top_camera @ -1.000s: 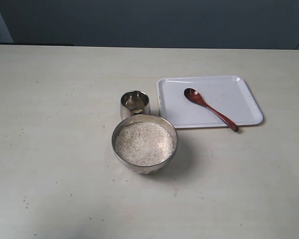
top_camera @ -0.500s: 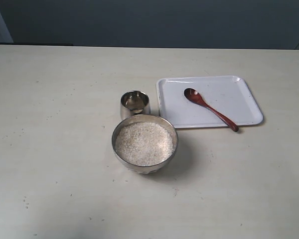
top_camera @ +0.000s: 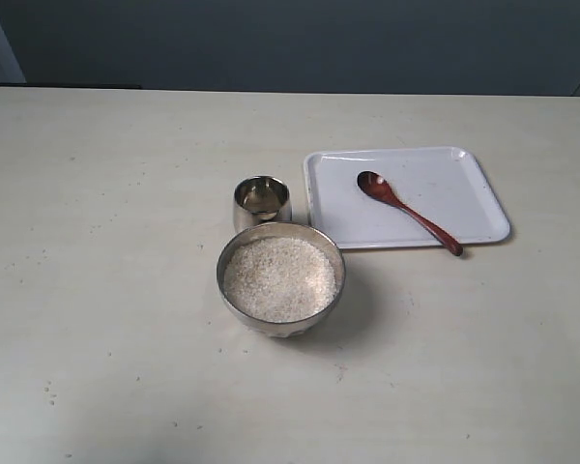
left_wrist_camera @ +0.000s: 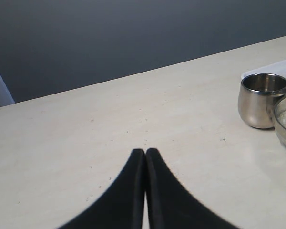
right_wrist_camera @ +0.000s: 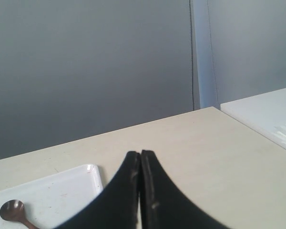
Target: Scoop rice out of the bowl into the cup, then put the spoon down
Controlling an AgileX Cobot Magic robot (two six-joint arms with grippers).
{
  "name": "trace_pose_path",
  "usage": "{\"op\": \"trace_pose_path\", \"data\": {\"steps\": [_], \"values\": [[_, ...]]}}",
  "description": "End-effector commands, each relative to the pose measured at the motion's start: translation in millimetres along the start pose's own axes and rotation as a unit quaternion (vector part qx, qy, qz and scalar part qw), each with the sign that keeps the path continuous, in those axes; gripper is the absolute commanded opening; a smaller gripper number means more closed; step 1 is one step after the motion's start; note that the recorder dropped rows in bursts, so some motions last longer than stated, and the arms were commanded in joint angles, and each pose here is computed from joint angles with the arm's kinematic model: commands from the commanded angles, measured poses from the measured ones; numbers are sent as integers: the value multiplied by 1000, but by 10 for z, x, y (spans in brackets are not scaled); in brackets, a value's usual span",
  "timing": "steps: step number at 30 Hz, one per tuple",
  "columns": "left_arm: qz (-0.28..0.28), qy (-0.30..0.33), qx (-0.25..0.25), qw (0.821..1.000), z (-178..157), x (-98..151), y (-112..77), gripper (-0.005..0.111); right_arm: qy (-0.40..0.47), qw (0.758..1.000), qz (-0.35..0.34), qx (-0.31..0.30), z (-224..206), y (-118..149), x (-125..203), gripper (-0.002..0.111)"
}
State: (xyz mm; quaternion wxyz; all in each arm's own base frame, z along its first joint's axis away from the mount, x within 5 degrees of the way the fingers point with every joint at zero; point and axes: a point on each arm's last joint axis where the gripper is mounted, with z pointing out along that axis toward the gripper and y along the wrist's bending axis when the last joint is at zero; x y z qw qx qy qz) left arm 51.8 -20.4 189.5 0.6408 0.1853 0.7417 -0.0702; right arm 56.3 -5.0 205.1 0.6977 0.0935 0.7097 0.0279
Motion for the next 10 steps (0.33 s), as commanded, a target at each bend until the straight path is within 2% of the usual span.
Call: {"op": "trace_pose_path", "data": {"steps": [1,10], "values": [[-3,-10,-1,1000,-5,-22,3,1,-1,1000,-4,2,0,-6,19,0],[-3,-10,-1,1000,-5,-22,3,1,-1,1000,-1,2,0,-6,19,0]]}}
